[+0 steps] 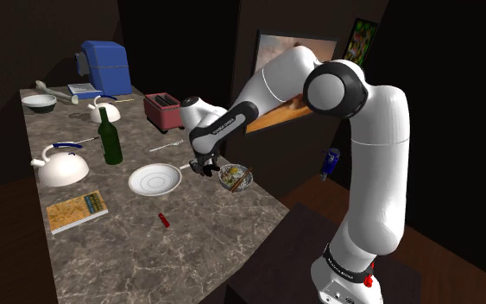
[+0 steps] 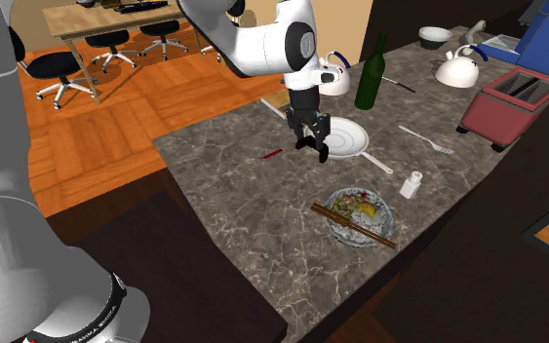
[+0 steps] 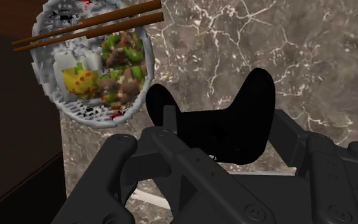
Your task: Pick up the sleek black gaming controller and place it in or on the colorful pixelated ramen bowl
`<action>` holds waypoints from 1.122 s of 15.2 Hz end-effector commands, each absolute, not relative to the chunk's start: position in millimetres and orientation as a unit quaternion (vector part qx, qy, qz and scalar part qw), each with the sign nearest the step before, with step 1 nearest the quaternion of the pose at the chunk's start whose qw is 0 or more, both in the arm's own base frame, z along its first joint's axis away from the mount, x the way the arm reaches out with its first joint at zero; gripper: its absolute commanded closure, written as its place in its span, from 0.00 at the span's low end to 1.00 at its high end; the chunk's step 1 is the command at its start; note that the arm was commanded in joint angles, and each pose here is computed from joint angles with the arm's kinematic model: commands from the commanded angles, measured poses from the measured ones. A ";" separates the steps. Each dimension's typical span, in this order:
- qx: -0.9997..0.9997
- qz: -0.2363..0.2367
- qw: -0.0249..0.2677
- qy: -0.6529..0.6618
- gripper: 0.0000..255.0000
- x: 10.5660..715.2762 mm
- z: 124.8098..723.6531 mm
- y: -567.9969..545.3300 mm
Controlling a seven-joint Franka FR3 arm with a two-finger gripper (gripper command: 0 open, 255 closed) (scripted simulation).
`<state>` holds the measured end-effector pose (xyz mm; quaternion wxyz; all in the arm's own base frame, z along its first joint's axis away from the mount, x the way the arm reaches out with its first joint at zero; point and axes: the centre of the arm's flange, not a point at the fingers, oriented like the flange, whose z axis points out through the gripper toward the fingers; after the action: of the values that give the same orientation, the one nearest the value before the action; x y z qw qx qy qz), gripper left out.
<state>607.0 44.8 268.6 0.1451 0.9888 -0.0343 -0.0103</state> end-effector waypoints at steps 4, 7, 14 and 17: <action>0.989 -0.010 0.145 -0.034 1.00 601.6 270.8 -20.0; 0.989 -0.010 0.145 -0.034 1.00 598.0 272.7 -59.4; 0.989 -0.010 0.145 -0.034 1.00 590.6 271.3 -139.2; 0.989 -0.010 0.145 -0.034 1.00 590.6 255.5 -139.2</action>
<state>589.4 -138.2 260.1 0.1450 0.9888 -0.0339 -0.0104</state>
